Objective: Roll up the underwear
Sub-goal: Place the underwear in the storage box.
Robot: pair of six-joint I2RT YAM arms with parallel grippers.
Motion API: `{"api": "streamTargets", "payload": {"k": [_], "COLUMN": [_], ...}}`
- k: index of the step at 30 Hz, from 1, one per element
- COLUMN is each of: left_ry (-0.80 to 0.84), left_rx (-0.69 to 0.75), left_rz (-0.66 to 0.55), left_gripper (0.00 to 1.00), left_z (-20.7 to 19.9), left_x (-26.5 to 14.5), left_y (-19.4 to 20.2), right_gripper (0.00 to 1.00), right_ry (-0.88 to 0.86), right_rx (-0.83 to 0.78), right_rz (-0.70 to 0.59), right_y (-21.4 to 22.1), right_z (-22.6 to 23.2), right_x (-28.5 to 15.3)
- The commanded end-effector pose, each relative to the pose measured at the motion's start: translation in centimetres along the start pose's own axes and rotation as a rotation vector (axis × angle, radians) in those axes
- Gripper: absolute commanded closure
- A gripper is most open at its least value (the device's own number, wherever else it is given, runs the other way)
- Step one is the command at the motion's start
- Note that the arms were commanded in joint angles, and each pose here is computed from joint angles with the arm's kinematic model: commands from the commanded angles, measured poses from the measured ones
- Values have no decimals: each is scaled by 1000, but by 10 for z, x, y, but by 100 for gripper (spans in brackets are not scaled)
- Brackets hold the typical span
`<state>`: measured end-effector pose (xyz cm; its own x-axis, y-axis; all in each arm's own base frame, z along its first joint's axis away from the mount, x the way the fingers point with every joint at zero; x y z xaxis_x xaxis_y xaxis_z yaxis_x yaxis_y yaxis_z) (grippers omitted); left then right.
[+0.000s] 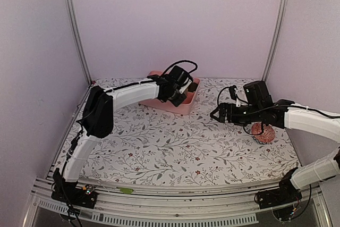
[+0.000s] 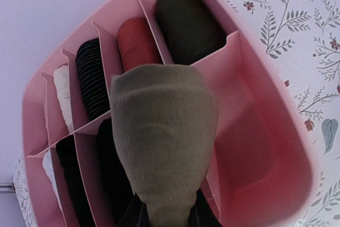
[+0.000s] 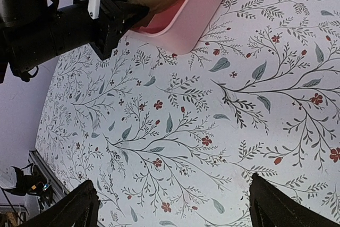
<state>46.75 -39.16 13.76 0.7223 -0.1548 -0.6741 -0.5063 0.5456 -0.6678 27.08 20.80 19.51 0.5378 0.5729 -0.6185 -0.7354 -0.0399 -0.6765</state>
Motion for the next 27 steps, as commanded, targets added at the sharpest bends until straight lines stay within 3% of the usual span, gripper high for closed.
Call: {"api": "streamTargets", "payload": {"k": [1,8,14,27], "left_ry": [-77,-161,-280,-118], "left_rx": [-23,-136,-106,98], "left_rz": [26,-42,-100,-12], "left_gripper": [100,100,100,100], "left_z": [6,45,62,-7], "left_x": [12,-7,-9,-4], "left_y": [8,-16,-29,-4], "right_gripper": [1,1,1,1], "right_ry": [21,11,17,32], "right_rx": [12,11,3,-3], "right_rz": [-10,2,7,30], "right_y": [2,5,5,10], "right_z": [-4,-4,-5,-8], "right_x": [-5,-4,-1,2]}}
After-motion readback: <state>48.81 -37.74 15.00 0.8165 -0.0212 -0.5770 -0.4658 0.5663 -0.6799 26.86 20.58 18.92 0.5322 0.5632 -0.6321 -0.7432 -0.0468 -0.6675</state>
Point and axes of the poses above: each gripper's point midway between its finger pads, its own x axis out along the fingers, its own z axis along the line the jaws close on, y = z × x, the point moved 5 cm from there along -x, back along the fingers, and after that the axes turned 10 degrees about -x, right-handed, at the moved point
